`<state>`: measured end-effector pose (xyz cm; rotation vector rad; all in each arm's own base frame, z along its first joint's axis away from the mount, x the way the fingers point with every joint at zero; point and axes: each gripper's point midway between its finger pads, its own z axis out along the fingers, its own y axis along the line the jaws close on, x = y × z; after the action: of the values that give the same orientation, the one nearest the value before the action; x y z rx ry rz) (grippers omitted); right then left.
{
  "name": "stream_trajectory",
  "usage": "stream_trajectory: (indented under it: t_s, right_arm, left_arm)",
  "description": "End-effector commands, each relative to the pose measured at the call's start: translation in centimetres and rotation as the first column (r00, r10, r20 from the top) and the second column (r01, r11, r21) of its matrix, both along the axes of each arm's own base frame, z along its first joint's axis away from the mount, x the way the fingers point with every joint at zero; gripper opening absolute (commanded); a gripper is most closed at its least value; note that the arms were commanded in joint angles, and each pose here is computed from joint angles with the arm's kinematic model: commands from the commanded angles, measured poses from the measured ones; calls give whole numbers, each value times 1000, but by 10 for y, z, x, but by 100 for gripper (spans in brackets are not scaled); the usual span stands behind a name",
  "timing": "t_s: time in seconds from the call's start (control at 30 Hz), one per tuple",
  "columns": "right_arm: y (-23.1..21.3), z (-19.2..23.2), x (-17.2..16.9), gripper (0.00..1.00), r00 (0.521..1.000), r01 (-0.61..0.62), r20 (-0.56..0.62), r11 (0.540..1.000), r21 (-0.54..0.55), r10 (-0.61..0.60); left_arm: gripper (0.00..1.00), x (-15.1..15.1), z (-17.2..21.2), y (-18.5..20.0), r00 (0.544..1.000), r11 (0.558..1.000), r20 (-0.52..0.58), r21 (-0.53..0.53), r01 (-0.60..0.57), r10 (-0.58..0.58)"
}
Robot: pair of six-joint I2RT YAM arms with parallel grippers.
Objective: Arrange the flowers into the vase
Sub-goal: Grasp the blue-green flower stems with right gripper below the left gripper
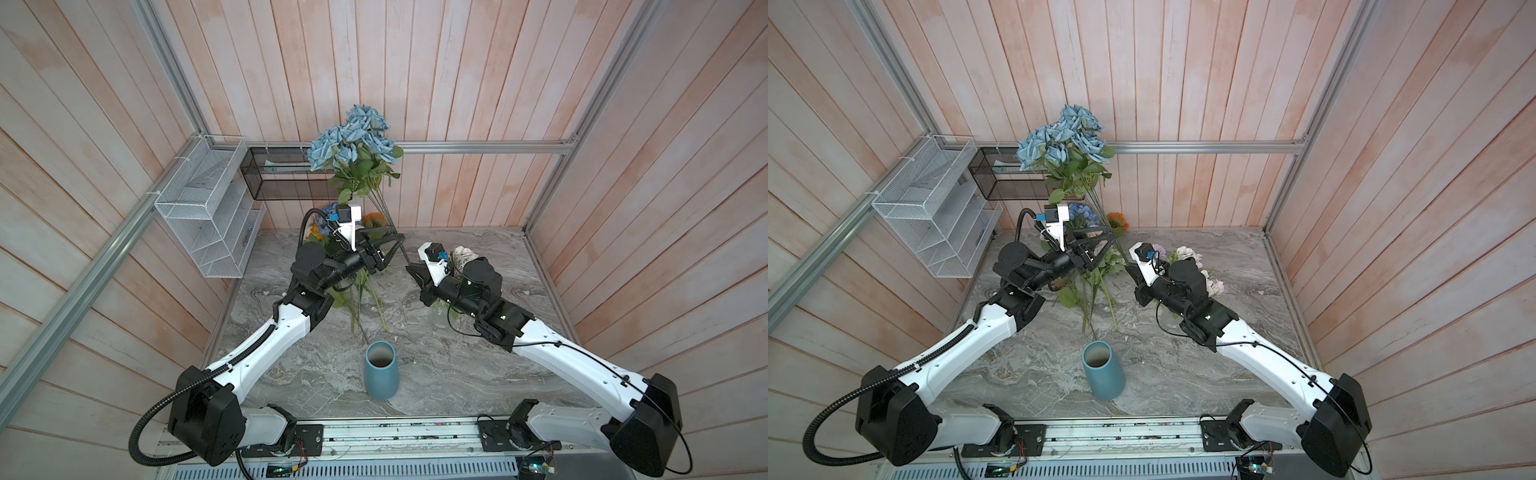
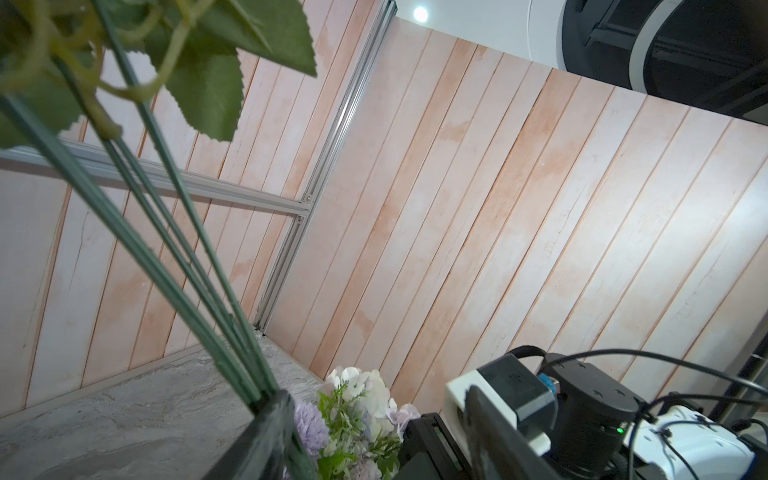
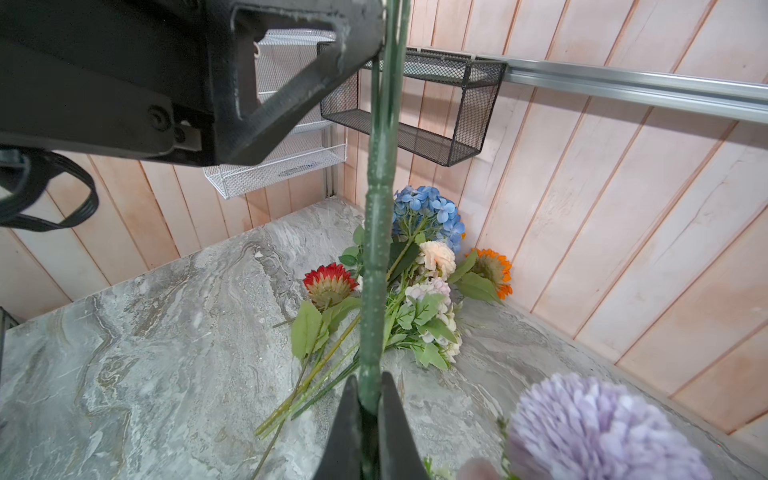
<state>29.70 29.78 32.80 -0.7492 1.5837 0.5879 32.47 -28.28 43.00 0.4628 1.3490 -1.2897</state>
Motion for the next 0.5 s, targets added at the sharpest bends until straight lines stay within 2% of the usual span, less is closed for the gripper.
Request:
stream_trajectory:
  t_s: [0.0, 0.13, 0.23, 0.33, 0.47]
  right_arm:
    - [-9, 29, -2, 0, 996, 29, 79, 998, 55, -33]
    - [-10, 31, -2, 0, 996, 37, 84, 997, 68, -42]
    - [-6, 34, -9, 0, 996, -12, 93, 996, 83, 4]
    - [-1, 31, -17, 0, 995, -62, 87, 994, 91, 54]
    - [1, 22, -16, 0, 997, -64, 55, 994, 84, 59]
  left_arm:
    - [66, 4, -20, 4, 998, 999, -67, 27, -21, 22]
    - [61, 4, -27, 6, 996, 999, -87, 37, -33, 36]
    - [60, 11, -30, 8, 993, 997, -101, 44, -56, 60]
    - [60, 15, -23, 11, 994, 998, -88, 27, -65, 67]
    - [58, 10, -4, 10, 999, 999, -36, -4, -39, 39]
